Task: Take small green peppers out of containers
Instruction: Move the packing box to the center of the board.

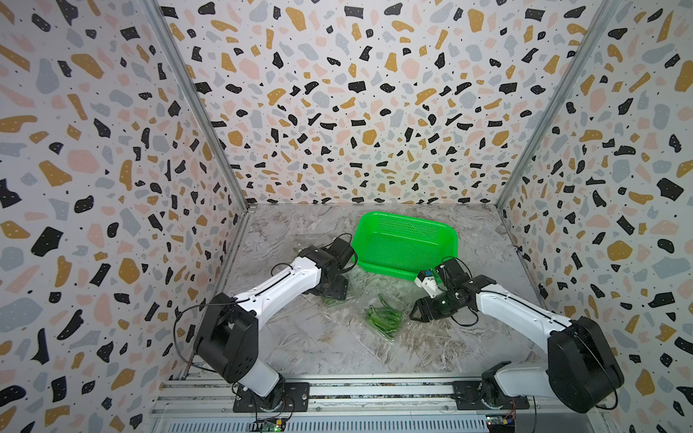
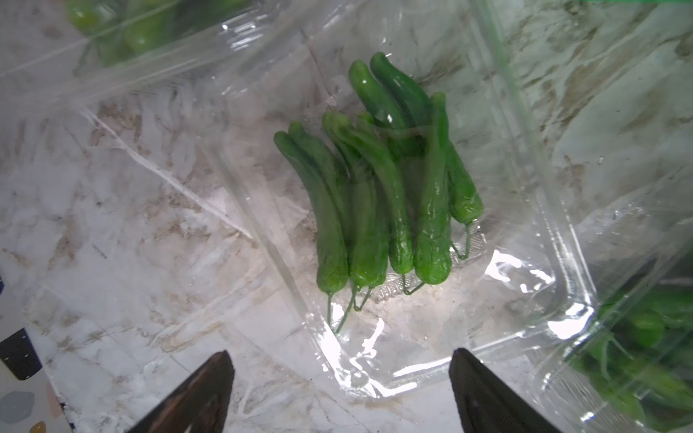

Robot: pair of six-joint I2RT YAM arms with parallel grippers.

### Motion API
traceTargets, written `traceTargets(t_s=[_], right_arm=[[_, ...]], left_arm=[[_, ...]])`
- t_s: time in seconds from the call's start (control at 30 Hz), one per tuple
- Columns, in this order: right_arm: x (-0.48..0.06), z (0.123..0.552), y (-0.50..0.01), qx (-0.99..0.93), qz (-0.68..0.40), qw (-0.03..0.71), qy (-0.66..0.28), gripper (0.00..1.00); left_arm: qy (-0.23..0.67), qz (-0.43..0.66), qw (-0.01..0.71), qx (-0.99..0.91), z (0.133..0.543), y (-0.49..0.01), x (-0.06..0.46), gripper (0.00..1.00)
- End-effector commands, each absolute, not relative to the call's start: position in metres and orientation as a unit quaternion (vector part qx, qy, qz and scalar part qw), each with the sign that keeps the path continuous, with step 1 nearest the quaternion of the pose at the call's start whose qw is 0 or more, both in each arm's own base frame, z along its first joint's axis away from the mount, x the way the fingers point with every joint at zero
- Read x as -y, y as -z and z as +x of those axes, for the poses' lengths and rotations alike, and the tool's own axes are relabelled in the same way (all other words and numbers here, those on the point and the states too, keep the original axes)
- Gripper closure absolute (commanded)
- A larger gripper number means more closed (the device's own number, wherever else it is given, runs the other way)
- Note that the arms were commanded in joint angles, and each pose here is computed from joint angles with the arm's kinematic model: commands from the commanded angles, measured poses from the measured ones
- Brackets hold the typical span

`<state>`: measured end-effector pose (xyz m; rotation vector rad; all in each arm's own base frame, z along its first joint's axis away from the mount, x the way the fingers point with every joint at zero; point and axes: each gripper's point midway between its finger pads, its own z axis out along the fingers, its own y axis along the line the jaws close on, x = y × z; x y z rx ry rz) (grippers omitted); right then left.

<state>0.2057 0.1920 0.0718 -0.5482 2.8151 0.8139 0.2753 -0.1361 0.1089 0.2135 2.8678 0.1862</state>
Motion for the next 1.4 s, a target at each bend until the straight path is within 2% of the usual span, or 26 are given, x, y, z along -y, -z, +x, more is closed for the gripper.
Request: traceTargets(t_s=[0.0,0.4,0.57,0.63,0.97,1.0,1.37], right_arm=[[-0.191,0.206,-0.075,-0.942,-0.187,0.086,-0.265,0.30],[-0.194,0.202,-0.080,-0.941,-0.184,0.091,-0.271,0.29],[-0.196,0.198,-0.083,-0.939,-0.177,0.088,-0.282,0.28],[-0.197,0.197,-0.085,-0.938,-0.177,0.087,-0.285,0.28],[-0.206,0.210,-0.096,-0.934,-0.186,0.093,-0.290,0.27],[-0.207,0.212,-0.097,-0.934,-0.187,0.095,-0.290,0.27],[-0.211,0.229,-0.106,-0.934,-0.194,0.110,-0.280,0.26]], left_arm=[[-0.107,0.055,0.141,-0.983,0.270,-0.115,0.115,0.09],[-0.125,0.023,0.152,-0.980,0.266,-0.124,0.094,0.08],[-0.096,-0.001,0.148,-0.984,0.262,-0.128,0.087,0.08],[-0.054,-0.008,0.140,-0.989,0.262,-0.128,0.092,0.08],[0.041,-0.009,0.153,-0.987,0.274,-0.159,0.122,0.04],[0.046,-0.011,0.154,-0.987,0.276,-0.162,0.125,0.00],[0.043,0.000,0.129,-0.991,0.310,-0.153,0.152,0.01]])
